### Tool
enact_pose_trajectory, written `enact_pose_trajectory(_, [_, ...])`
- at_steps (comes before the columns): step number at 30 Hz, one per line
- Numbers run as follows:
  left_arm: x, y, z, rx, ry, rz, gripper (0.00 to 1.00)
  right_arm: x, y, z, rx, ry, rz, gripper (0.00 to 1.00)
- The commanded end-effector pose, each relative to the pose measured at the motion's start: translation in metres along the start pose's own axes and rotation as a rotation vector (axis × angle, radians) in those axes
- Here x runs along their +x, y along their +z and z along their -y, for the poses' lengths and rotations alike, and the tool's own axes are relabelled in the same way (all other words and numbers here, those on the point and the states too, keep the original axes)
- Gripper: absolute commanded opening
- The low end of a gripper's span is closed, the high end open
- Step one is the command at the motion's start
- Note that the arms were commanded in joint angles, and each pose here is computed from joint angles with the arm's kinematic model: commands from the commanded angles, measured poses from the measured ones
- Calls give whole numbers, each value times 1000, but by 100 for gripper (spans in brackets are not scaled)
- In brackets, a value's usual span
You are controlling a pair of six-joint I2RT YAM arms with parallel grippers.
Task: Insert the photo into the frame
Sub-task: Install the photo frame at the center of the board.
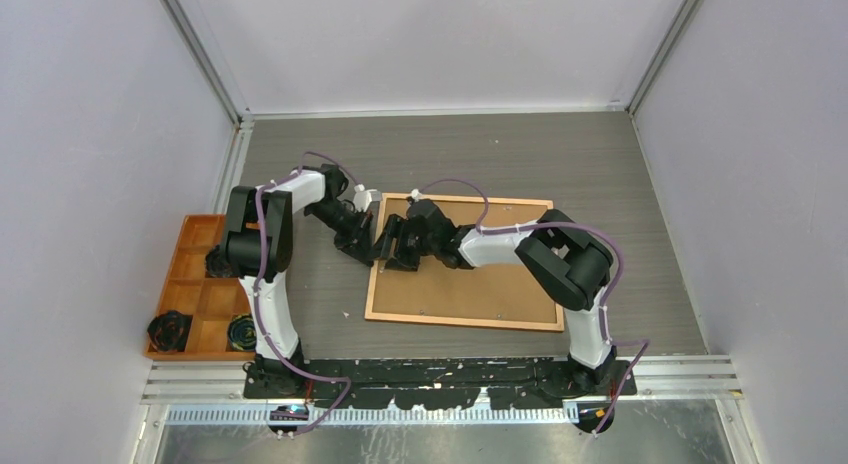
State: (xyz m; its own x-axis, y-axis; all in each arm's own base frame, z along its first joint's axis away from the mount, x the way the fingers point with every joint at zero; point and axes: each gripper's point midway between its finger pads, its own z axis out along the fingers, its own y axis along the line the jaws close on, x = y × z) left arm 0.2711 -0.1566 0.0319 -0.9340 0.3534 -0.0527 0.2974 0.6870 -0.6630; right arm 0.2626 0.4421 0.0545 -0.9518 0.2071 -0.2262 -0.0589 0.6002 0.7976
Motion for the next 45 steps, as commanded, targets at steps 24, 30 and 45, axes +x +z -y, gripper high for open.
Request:
enact_pose_trajectory(24, [-17,-7,-11,-57,80,61,2,-24,-24,-31,-83,-56,53,66])
enact_pose_trajectory(30, [-17,-9,-12,-57,74,66,2,-30,-14,-27,-65,-91,42,66])
enact_pose_trajectory(45, [-19,-9,-11,-54,73,73,1,-23,14,-4,-33,-73,-16,66])
